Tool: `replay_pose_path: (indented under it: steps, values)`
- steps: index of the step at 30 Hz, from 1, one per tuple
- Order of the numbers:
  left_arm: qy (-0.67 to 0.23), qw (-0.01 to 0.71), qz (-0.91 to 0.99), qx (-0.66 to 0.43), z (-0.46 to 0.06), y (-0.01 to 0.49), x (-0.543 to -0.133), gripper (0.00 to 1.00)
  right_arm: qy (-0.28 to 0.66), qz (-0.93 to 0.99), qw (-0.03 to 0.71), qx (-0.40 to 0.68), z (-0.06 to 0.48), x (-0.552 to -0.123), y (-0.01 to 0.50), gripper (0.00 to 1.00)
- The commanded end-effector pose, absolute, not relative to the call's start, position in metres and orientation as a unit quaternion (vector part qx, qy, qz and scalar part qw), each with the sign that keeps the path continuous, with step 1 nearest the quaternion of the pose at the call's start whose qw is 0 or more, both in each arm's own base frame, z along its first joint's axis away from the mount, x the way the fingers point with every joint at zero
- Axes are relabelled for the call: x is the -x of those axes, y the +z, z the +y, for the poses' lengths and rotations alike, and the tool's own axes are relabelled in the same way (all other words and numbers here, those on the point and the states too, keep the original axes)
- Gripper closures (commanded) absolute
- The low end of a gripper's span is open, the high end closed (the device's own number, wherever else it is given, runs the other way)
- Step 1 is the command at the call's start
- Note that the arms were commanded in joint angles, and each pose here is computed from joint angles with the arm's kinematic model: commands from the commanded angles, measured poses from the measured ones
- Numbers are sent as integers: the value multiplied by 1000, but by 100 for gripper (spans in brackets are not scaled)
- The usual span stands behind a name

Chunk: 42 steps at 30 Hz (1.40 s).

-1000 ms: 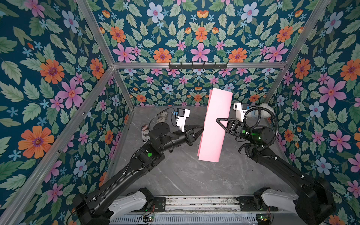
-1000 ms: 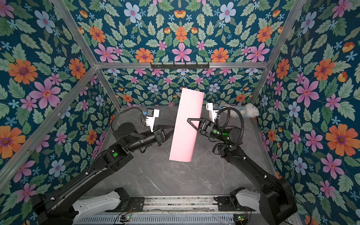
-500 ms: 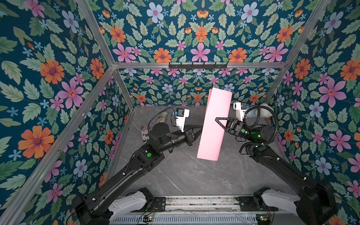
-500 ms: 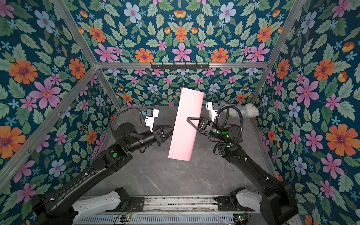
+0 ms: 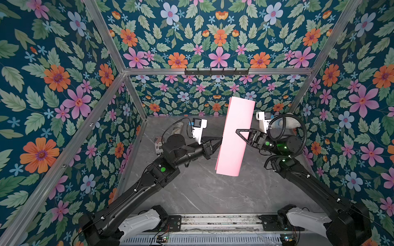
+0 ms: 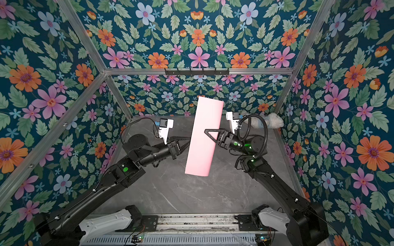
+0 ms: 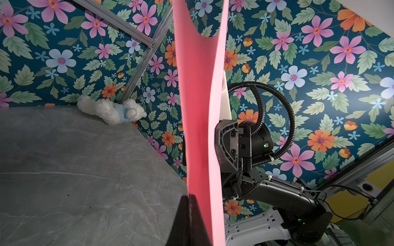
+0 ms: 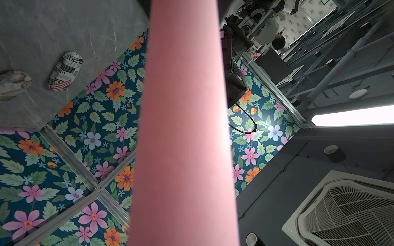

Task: Fold the rectangular paper in half along the long edge
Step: Fold the paper.

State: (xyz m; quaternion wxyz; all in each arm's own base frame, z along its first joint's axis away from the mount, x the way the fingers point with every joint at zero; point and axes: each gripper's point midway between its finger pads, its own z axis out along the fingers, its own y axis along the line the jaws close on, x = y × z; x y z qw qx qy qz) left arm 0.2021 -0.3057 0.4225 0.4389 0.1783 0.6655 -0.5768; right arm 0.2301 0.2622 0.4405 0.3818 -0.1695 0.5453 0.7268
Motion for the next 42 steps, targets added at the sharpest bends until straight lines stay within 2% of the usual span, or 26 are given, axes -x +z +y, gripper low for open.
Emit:
replay_pose_path:
  steps: [1, 42]
  values:
    - [-581, 449, 655, -181, -305, 430, -201, 100, 725, 540, 387, 181, 262, -226, 444, 76]
    - [-581, 450, 653, -180, -304, 431, -201, 100, 722, 536, 398, 181, 259, -224, 447, 82]
